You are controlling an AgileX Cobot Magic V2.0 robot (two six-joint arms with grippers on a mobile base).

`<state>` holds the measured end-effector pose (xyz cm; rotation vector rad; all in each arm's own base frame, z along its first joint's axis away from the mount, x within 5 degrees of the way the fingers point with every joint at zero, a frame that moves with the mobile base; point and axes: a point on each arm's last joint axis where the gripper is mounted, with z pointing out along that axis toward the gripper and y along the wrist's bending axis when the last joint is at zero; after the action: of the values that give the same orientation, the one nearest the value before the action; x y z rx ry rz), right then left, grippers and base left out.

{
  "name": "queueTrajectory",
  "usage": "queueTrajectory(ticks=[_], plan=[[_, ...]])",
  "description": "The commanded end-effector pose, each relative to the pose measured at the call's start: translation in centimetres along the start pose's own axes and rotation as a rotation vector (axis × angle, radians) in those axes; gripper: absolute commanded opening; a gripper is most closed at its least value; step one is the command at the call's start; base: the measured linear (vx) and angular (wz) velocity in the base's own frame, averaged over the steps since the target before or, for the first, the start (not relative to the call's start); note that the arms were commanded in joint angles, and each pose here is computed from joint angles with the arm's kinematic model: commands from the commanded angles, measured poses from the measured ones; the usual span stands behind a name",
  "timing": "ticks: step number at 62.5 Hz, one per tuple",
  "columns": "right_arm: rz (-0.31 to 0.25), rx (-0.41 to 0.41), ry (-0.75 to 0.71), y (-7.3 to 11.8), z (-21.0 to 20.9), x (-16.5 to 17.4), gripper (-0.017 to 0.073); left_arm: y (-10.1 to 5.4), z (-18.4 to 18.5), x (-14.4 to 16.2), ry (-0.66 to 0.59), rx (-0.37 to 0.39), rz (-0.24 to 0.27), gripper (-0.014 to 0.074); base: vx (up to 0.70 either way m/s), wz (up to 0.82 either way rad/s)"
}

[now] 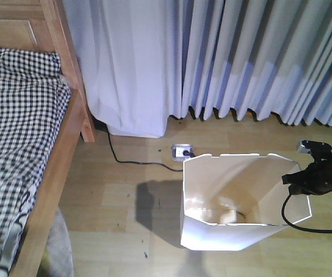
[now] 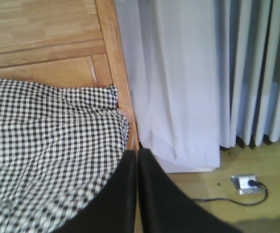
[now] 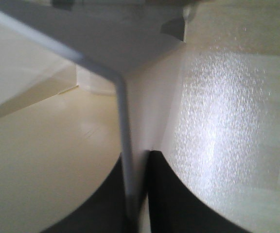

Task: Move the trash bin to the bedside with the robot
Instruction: 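Carry the bin with the right gripper toward the bed's foot by the curtains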

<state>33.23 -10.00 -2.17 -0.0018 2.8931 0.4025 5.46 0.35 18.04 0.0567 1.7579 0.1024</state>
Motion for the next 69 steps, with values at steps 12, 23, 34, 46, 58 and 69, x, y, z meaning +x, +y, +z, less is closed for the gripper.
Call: queueTrajectory(ticks=[12,23,34,46,58,69], plan=[[0.026,-0.116,-0.065,1.40,-2.62,-1.78,-0.0006,-0.16,0.17,0.23,-0.055,0.012,-0.007,-0.0006,0.32,0.02],[0.026,-0.117,-0.064,1.41,-2.62,-1.78,-0.0006,-0.16,0.17,0.23,-0.055,0.012,-0.007,-0.0006,0.29,-0.07],[0.026,-0.118,-0.064,1.42,-2.62,-1.77,-0.0006,-0.16,0.17,0.23,-0.055,0.012,-0.007,-0.0006,0.23,-0.12],[0.026,-0.118,-0.064,1.42,-2.62,-1.77,-0.0006,-0.16,0.17,0.23,-0.055,0.012,-0.007,-0.0006,0.16,-0.11],[0.026,-0.118,-0.064,1.42,-2.62,-1.77,-0.0006,-0.16,0.17,0.23,-0.055,0.012,-0.007,-0.0006,0.07,-0.03],[0.026,-0.119,-0.064,1.43,-2.62,-1.77,-0.0006,-0.16,0.17,0.23,-0.055,0.012,-0.007,-0.0006,0.02,0.00]])
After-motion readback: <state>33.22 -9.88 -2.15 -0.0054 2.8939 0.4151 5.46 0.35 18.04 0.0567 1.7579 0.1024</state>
